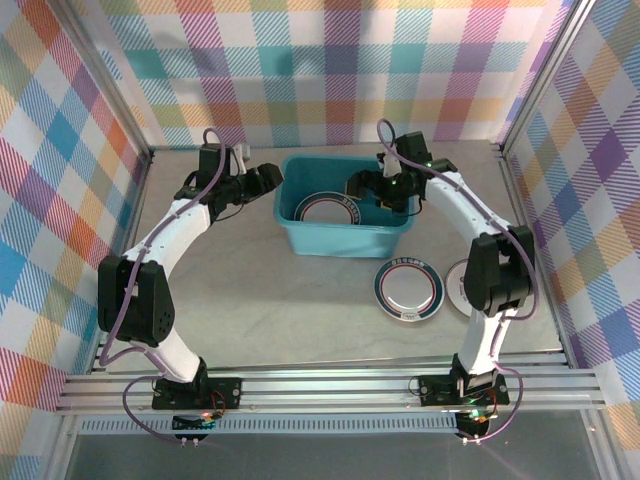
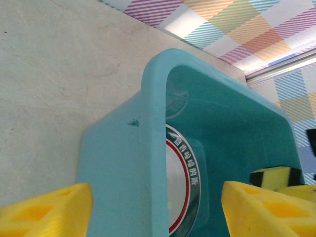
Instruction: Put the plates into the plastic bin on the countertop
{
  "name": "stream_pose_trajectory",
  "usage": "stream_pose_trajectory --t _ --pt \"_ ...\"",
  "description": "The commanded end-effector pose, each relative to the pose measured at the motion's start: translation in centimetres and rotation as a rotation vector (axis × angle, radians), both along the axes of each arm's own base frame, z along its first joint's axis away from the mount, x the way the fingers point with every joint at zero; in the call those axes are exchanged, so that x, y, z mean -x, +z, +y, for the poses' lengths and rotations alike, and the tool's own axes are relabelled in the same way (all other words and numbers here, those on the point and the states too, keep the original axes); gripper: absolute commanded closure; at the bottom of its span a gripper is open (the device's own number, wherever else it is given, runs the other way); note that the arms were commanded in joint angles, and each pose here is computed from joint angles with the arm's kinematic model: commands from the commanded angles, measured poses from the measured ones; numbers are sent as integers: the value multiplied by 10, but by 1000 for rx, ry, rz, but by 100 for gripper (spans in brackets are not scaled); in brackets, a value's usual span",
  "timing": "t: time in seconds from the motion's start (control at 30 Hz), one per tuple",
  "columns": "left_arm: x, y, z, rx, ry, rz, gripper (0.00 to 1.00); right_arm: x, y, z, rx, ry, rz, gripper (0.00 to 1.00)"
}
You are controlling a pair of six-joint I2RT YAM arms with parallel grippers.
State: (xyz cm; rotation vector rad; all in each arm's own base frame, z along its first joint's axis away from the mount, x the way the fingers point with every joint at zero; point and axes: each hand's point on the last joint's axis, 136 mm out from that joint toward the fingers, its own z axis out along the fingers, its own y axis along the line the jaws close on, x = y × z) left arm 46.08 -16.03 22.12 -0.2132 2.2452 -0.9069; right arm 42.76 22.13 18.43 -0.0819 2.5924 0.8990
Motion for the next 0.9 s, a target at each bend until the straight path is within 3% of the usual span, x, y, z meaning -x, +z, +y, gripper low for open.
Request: stream_pose_trajectory --t 0.0,0.2,0.4,0.53,0.67,0.87 --pt "4 21 -4 20 -15 -59 30 9 30 -8 44 42 -125 1" --pt "7 28 -10 20 -31 -70 30 30 72 -41 92 65 -251 1" --pt "7 29 -16 23 -50 -71 30 53 56 -133 95 -113 -212 4" --pt "6 26 -20 22 -59 -64 30 70 24 -182 66 -224 -109 7" --pt "4 23 -25 22 -66 -56 30 79 -7 -196 90 -238 5 10" --pt "3 23 -26 21 -59 -57 30 65 -24 -186 -11 -241 73 12"
